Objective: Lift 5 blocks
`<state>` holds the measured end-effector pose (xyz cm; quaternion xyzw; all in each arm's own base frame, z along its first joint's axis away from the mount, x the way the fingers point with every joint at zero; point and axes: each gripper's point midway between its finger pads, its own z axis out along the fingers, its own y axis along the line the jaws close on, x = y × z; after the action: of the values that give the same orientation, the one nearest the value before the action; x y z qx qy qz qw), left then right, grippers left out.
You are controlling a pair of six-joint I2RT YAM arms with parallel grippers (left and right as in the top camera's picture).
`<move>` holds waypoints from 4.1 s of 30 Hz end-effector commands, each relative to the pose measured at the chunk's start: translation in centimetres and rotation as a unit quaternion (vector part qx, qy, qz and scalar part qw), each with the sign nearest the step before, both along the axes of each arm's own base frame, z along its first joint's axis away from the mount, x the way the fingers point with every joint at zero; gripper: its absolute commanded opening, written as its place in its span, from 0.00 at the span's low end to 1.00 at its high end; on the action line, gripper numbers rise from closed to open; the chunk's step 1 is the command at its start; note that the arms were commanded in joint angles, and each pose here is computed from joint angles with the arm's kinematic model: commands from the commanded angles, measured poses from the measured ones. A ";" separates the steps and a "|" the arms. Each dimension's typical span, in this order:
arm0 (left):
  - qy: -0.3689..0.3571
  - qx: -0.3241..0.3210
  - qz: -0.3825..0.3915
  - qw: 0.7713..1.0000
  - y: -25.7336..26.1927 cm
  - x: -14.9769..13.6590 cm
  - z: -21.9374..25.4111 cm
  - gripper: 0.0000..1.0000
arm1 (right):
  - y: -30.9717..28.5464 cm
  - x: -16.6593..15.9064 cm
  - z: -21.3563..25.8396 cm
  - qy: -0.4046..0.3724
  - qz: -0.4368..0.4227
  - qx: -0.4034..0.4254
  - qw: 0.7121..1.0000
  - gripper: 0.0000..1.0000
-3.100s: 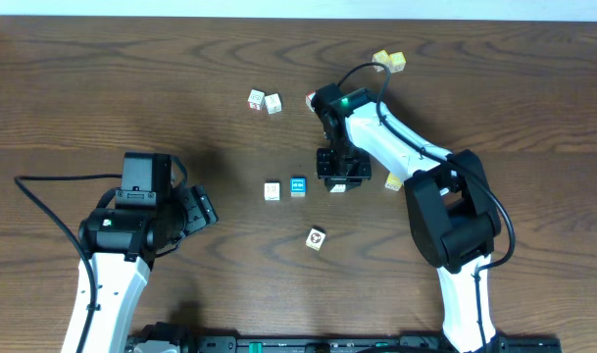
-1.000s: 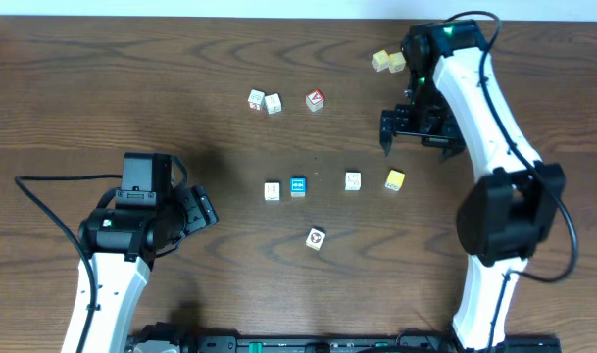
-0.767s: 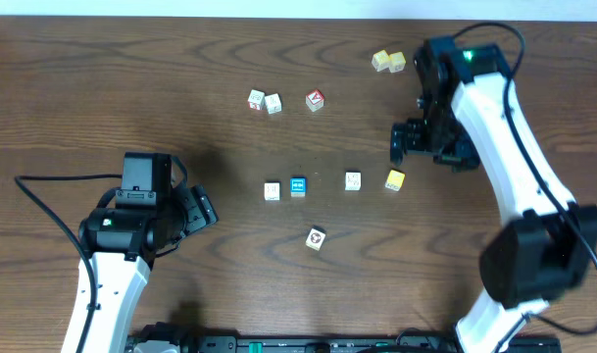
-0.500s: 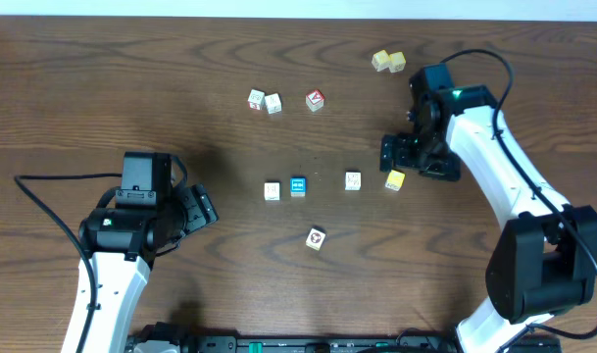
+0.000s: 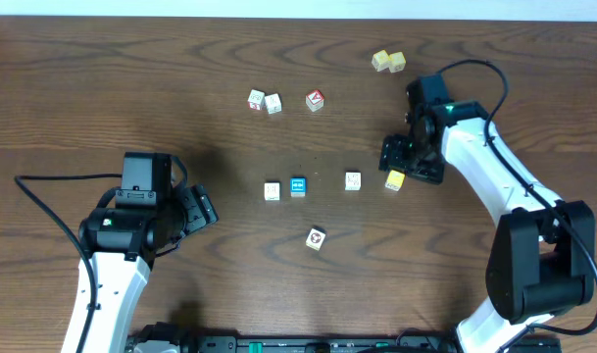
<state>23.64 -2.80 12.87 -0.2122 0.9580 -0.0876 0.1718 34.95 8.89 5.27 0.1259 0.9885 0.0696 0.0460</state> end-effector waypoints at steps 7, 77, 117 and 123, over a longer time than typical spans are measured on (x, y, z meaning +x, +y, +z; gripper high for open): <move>-0.007 0.000 0.008 1.000 0.2 0.4 0.5 0.81 | 1.0 -0.9 -2.8 -0.003 -0.011 0.019 1.000 0.67; -0.008 0.000 0.008 1.000 0.2 0.5 0.5 0.81 | 3.5 2.1 -1.3 -0.092 0.197 0.005 0.976 0.48; -0.003 0.001 0.008 1.000 0.2 0.2 0.4 0.82 | 2.5 0.0 -4.3 -0.083 0.283 -0.021 0.955 0.39; -0.003 0.001 0.008 1.000 0.2 0.2 0.4 0.81 | 2.1 0.8 -4.2 -0.098 0.287 -0.041 0.952 0.38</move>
<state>23.58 -2.78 12.81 -0.2124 0.9584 -0.0869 0.1699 35.70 11.26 1.56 -0.1622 0.9766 0.0654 0.1252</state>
